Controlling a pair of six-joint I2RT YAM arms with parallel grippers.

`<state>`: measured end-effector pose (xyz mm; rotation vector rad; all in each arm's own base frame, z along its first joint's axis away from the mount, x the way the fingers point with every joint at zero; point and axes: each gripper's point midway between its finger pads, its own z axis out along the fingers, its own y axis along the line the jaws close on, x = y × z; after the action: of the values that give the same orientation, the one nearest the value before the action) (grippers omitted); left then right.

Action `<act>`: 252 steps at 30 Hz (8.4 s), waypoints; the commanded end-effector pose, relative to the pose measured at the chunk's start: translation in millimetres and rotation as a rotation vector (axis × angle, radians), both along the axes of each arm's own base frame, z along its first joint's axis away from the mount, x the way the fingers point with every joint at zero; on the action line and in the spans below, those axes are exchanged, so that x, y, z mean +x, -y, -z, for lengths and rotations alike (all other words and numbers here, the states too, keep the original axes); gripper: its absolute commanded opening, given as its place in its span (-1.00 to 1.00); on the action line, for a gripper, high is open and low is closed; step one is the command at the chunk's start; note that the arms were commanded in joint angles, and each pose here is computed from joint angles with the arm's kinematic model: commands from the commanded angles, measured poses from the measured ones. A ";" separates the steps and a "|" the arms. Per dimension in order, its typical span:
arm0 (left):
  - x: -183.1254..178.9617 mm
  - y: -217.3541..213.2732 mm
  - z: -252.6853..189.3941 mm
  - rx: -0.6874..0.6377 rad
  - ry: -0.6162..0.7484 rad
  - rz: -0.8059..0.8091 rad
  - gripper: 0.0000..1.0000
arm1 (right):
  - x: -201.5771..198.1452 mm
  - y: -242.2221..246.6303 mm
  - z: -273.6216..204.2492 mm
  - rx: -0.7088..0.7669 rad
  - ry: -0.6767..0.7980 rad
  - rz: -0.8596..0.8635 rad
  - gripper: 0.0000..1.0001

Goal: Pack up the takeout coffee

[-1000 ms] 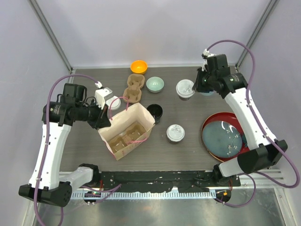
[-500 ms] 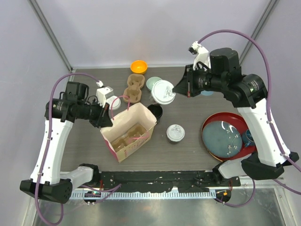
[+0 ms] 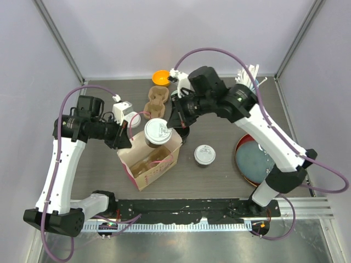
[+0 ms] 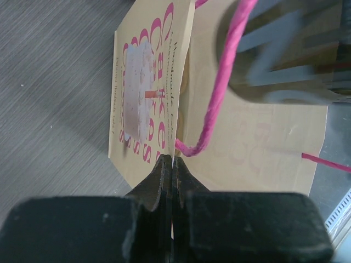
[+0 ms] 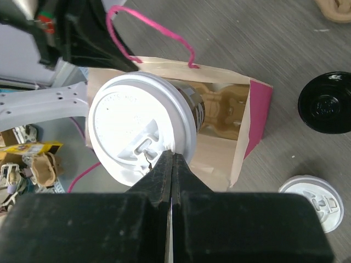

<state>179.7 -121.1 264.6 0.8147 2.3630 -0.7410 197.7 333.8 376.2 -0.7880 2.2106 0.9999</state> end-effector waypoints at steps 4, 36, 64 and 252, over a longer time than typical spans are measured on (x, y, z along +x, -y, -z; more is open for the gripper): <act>-28.2 3.0 0.2 -0.028 -0.083 0.024 -1.00 | 16.3 -25.2 16.5 -0.067 0.059 0.002 -0.98; -14.7 0.6 9.4 -0.009 -0.045 -0.001 -1.00 | -34.7 -105.8 144.1 -0.241 0.100 -0.267 -0.98; -13.5 10.3 -11.6 -0.082 0.047 0.027 -1.00 | -67.6 -99.3 229.4 -0.402 0.017 -0.432 -0.97; -24.4 -3.6 8.4 0.008 0.044 0.053 -1.00 | 68.6 141.6 253.6 -0.521 0.184 -0.271 0.24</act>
<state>166.4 -119.2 250.5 0.8781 2.3054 -0.7268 261.3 186.2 125.0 -1.3710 2.2950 0.4169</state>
